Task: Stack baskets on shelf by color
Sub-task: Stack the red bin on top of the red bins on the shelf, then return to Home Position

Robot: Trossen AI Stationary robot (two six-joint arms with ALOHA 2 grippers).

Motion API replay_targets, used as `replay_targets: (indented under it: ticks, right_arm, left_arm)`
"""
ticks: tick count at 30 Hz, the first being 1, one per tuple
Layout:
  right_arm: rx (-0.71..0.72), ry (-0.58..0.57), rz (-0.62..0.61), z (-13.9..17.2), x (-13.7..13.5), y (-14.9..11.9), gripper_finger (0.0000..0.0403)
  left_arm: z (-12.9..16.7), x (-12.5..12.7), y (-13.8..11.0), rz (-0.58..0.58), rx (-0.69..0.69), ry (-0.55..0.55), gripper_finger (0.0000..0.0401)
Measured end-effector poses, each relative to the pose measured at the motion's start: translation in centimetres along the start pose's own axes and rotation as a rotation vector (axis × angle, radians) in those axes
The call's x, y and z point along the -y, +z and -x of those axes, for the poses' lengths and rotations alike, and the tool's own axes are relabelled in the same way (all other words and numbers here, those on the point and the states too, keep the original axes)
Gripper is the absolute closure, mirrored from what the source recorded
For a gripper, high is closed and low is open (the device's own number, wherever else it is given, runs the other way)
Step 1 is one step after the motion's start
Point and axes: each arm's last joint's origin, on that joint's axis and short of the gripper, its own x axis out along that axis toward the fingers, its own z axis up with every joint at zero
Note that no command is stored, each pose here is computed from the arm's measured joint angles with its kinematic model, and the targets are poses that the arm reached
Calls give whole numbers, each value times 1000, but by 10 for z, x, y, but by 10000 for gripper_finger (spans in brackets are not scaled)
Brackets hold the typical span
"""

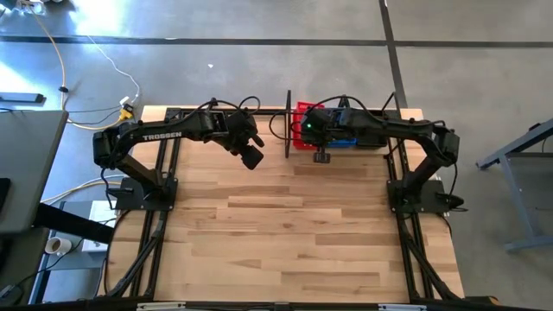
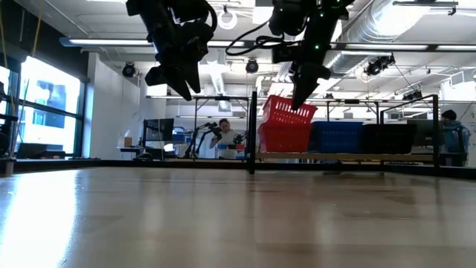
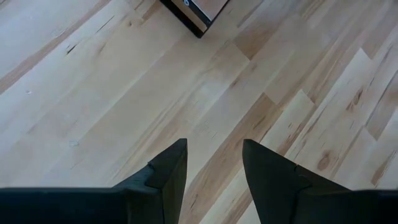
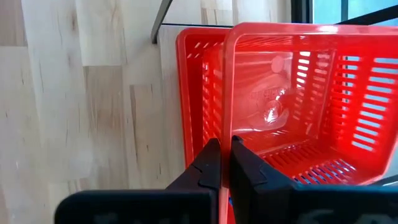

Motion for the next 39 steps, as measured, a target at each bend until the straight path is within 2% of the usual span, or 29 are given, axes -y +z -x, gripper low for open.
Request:
replay_targets:
  ticks: [12,21,25,32,39]
  right_arm:
    - [5,-2,-2,0,0,0,397]
    - [6,-39,-6,0,2,1,329]
    - [-5,-47,-4,0,2,1,313]
    - [-56,-12,-5,1,-5,-3,311]
    - [-27,49,-76,11,-3,1,311]
  left_arm:
    - [0,0,0,0,-1,0,256]
    - [0,0,0,0,0,0,256]
    - [0,0,0,0,-1,0,256]
    - [0,0,0,0,-8,-14,256]
    - [1,4,-2,-9,-23,-59,256]
